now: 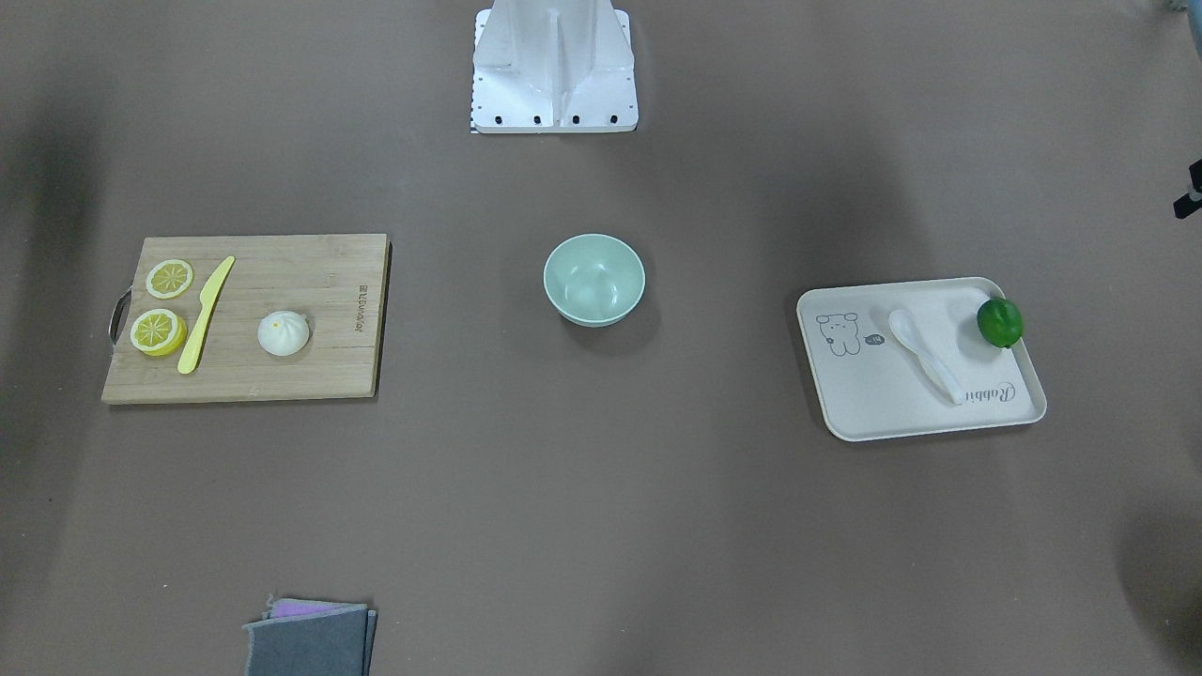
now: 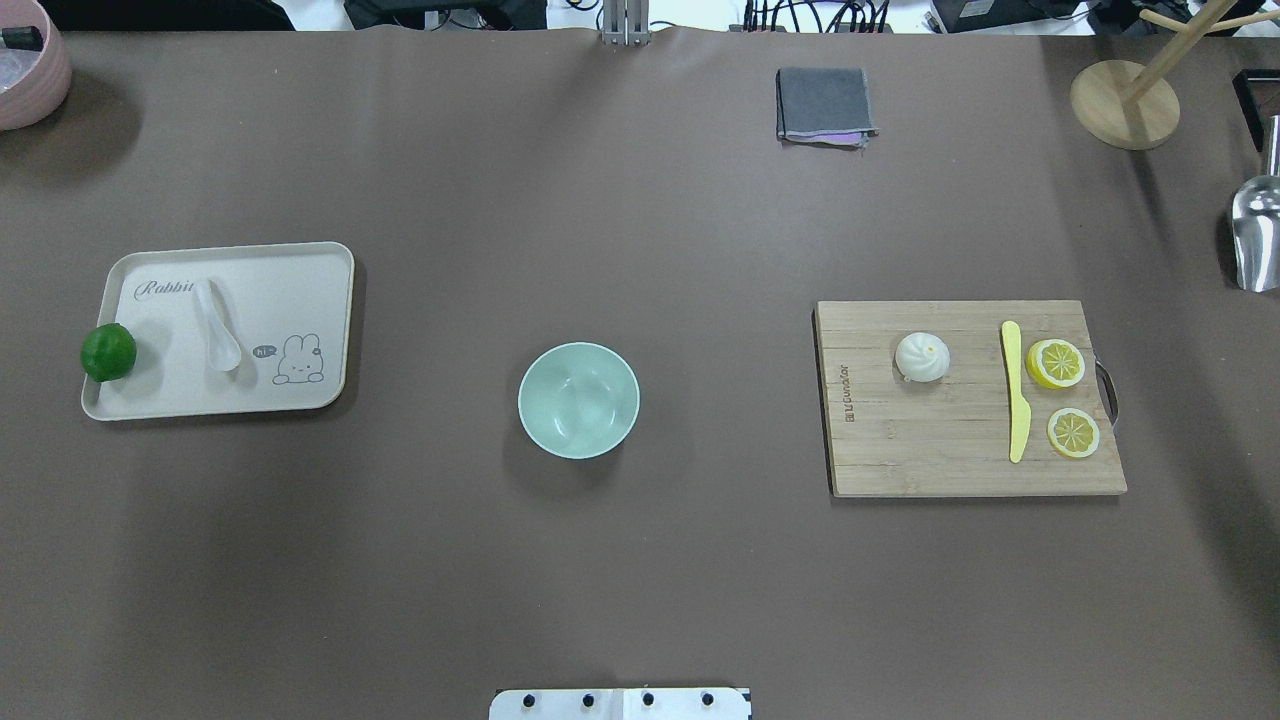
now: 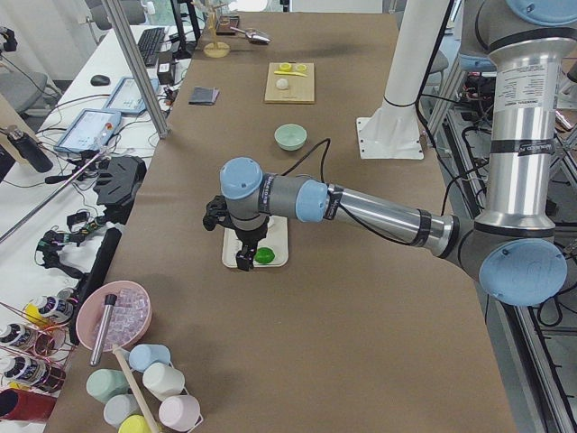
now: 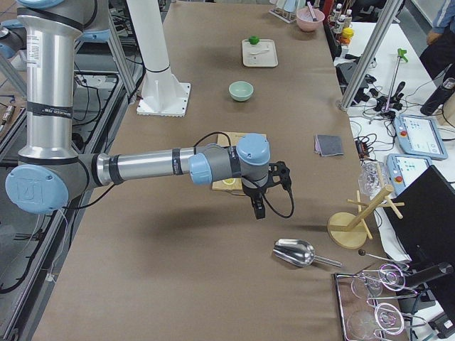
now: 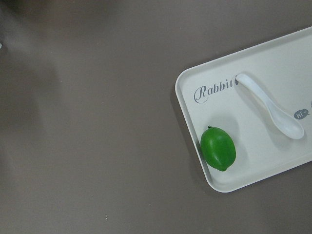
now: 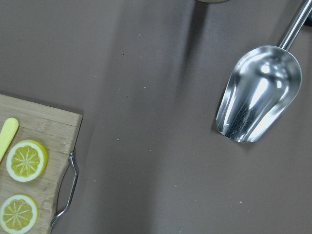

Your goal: Put spoon and bun in bowl

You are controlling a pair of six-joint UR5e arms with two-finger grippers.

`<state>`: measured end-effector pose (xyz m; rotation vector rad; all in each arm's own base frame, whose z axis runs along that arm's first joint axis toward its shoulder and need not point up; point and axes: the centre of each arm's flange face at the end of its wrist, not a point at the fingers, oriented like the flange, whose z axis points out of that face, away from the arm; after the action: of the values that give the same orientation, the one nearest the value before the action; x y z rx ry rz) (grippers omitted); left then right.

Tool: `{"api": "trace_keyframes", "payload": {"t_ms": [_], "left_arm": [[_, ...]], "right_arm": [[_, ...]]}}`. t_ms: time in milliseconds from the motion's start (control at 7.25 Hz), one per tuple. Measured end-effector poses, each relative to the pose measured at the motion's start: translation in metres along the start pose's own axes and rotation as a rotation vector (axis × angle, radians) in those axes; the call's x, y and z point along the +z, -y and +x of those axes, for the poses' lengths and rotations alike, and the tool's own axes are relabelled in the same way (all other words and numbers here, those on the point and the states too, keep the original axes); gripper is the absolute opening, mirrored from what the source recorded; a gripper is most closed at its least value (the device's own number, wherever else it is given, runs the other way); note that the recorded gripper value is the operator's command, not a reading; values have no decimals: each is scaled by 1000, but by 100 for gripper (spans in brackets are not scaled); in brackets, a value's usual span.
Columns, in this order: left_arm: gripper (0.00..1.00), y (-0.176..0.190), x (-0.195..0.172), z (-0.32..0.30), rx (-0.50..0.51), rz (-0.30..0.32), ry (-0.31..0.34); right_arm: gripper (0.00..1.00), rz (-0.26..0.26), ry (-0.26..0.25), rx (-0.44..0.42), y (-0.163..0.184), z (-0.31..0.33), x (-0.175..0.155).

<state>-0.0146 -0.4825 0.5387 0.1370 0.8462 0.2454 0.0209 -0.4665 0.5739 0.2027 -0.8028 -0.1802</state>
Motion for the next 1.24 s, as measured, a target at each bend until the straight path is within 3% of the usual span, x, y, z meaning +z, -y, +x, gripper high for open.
{"api": "trace_keyframes", "payload": {"t_ms": [552,828,1241], "left_arm": [[98,1,-2,2,9,6,-6],[98,4,-5,5,28,23,-6],[96,-3,-5,7,84,79,-4]], "right_arm": [[100,-7,10,55,2,-8,6],[100,25,21,16,7,-20,8],[99,22,43,-24,7,-37,18]]}}
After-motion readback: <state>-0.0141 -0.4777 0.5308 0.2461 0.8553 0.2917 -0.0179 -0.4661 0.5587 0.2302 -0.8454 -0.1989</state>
